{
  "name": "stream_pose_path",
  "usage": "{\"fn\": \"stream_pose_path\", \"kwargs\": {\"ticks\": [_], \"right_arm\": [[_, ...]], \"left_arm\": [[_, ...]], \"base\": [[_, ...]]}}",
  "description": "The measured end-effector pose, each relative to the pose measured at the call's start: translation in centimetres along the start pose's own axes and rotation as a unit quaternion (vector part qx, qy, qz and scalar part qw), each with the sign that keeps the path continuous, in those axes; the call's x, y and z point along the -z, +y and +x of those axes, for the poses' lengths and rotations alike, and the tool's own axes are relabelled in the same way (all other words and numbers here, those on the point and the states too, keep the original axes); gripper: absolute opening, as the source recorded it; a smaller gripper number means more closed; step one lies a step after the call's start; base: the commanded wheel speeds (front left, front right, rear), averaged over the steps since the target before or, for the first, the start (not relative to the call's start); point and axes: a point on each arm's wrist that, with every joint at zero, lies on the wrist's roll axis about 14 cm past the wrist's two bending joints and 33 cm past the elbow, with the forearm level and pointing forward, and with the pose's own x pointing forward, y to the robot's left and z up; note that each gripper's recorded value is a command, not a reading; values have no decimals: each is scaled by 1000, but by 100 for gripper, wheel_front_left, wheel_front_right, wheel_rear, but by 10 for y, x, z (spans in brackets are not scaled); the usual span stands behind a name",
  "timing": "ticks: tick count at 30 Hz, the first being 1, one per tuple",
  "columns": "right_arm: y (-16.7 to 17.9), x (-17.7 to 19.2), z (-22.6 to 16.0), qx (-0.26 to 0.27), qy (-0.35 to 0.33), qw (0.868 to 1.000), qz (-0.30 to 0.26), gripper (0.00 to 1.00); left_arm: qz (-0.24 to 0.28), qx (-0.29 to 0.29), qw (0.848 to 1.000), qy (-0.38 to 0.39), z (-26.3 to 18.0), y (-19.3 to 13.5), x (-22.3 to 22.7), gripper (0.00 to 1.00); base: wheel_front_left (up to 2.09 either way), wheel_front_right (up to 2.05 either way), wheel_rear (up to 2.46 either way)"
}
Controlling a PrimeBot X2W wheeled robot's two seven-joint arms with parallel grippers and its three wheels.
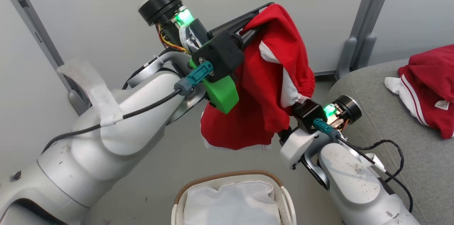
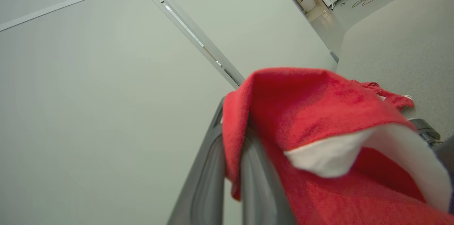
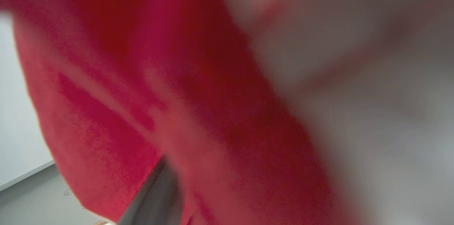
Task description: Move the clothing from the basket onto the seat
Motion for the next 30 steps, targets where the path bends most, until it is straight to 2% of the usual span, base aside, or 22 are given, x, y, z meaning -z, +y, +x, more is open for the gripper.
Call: {"fn": "stream_pose_path", "kwargs": {"ticks": [6, 13, 14, 16, 17, 18, 19, 30], "right_arm": [[0, -2, 0, 1, -5, 1000, 3, 0], [-11, -7, -6, 21, -18, 1000, 13, 0], [-12, -8, -6, 24, -21, 999, 13, 0], [-16, -10, -7, 30, -26, 999, 17, 0], [-17, -10, -8, 33, -26, 999, 19, 0], [-18, -9, -9, 35, -26, 999, 20, 0], [-20, -9, -10, 38, -27, 999, 21, 0], [-41, -10, -14, 73, -38, 996, 31, 0]], "left_arm": [[-38, -43, 997, 50, -22, 12, 41, 0], [-91, -94, 985, 110, -51, 20, 96, 1], [-100, -99, 983, 118, -55, 18, 104, 5], [-122, -104, 979, 128, -60, 10, 116, 34], [-134, -107, 976, 133, -63, 5, 122, 44], [-144, -109, 974, 137, -65, 0, 126, 58], [-158, -112, 971, 140, -67, -6, 131, 100], [-287, -146, 932, 167, -84, -78, 162, 100]], "base": [[0, 0, 0], [0, 0, 0], [0, 0, 0], [0, 0, 0], [0, 0, 0], [0, 0, 0], [0, 0, 0], [0, 0, 0]]}}
